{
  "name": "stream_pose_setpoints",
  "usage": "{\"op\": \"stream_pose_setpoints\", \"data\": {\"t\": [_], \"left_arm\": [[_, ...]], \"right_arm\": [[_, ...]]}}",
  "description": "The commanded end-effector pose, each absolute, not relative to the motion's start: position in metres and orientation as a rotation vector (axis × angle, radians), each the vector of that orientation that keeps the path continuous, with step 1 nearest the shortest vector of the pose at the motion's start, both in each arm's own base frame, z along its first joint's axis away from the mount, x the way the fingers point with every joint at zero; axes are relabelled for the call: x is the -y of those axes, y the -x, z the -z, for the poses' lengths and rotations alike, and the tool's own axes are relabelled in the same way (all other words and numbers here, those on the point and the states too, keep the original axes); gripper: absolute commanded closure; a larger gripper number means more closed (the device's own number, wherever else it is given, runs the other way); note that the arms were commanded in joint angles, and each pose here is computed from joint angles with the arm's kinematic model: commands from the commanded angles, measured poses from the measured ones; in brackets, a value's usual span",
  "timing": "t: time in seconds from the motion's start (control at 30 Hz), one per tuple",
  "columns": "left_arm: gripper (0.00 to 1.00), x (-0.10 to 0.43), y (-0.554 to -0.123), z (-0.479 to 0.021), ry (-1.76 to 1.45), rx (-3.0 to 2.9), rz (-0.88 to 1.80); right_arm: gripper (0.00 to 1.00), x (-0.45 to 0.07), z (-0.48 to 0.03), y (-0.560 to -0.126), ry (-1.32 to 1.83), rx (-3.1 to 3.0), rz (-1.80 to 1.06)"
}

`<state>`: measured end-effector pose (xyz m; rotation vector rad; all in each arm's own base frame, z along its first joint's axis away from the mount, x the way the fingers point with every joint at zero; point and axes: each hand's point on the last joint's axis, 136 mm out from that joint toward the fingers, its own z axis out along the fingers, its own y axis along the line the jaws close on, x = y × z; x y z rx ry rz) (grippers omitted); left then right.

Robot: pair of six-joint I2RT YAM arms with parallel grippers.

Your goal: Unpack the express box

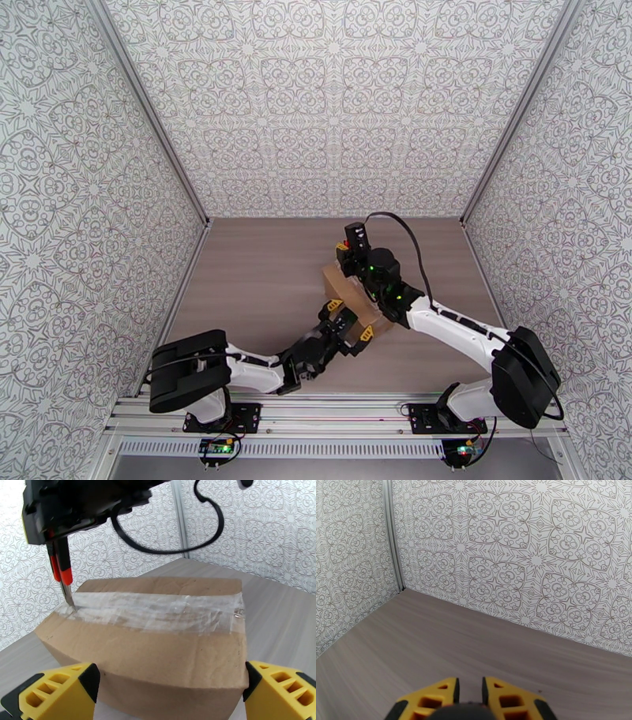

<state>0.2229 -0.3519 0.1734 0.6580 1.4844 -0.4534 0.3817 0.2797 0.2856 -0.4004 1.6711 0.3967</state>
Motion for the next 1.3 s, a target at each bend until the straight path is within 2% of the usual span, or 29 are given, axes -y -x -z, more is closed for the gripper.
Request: {"op": "stream_pose_setpoints", "data": {"t": [0.0, 0.37, 0.77, 1.03, 1.27], "left_arm": [[0.01, 0.305, -0.26, -0.152, -0.583, -1.591, 0.281], [0.01, 0.288, -0.27, -0.163, -0.61, -1.631, 0.364], [0.01, 0.285, -0.27, -0.161, -0.669, -1.669, 0.393], [0.01, 0.289, -0.27, -0.166, -0.724, -1.647, 0.396], [0.01, 0.285, -0.273, -0.19, -0.779, -1.588, 0.456]], "right_arm": [[1.0, -0.281, -0.247, -0.377, 0.483, -1.822, -0.33], [1.0, -0.286, -0.241, -0.392, 0.451, -1.853, -0.296], [1.0, -0.3, -0.307, -0.408, 0.431, -1.692, -0.322], [1.0, -0.307, -0.303, -0.426, 0.443, -1.671, -0.267], [1.0, -0.298, -0.322, -0.441, 0.383, -1.61, -0.212]]}}
